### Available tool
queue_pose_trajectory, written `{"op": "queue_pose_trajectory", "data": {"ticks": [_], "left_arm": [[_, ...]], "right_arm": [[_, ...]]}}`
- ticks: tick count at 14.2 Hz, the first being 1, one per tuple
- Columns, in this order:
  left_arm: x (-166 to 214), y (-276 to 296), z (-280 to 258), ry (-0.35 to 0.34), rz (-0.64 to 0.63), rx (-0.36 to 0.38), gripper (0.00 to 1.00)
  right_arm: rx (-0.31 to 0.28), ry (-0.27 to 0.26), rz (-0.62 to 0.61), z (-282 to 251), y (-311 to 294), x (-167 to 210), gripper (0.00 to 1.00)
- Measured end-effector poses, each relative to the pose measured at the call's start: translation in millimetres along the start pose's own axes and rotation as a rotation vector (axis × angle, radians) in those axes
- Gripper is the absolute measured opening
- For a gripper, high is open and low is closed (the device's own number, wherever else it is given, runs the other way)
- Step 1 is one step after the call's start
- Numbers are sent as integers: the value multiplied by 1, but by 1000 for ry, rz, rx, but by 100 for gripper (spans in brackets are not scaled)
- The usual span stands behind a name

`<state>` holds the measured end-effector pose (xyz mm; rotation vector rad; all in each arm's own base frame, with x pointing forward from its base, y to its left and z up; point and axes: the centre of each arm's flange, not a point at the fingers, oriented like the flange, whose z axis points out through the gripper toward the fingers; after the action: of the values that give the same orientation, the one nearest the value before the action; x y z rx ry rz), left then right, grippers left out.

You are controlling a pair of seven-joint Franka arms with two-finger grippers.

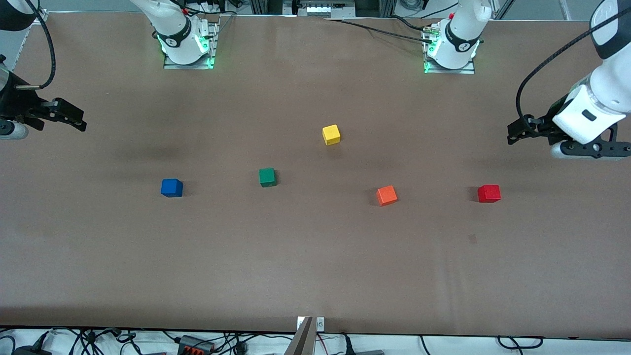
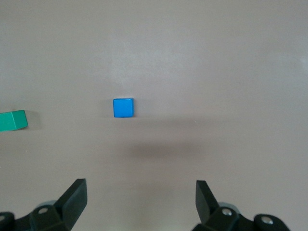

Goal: Pass red block to right arm, stack on blue

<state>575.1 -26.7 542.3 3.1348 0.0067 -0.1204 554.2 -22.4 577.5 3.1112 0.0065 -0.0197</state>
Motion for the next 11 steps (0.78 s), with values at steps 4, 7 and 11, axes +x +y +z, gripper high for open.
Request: {"op": "queue_pose_trajectory", "data": {"ticks": [4, 7, 11], "left_arm": [[23, -26, 33, -77, -36, -3, 100], [43, -66, 88, -147, -58, -16, 100], [62, -78, 157, -112, -11, -19, 100]], "right_arm": [[1, -3, 0, 1, 0, 0, 100], [15, -9, -1, 6, -3, 2, 100], [16, 36, -1, 6, -3, 9, 100]]}}
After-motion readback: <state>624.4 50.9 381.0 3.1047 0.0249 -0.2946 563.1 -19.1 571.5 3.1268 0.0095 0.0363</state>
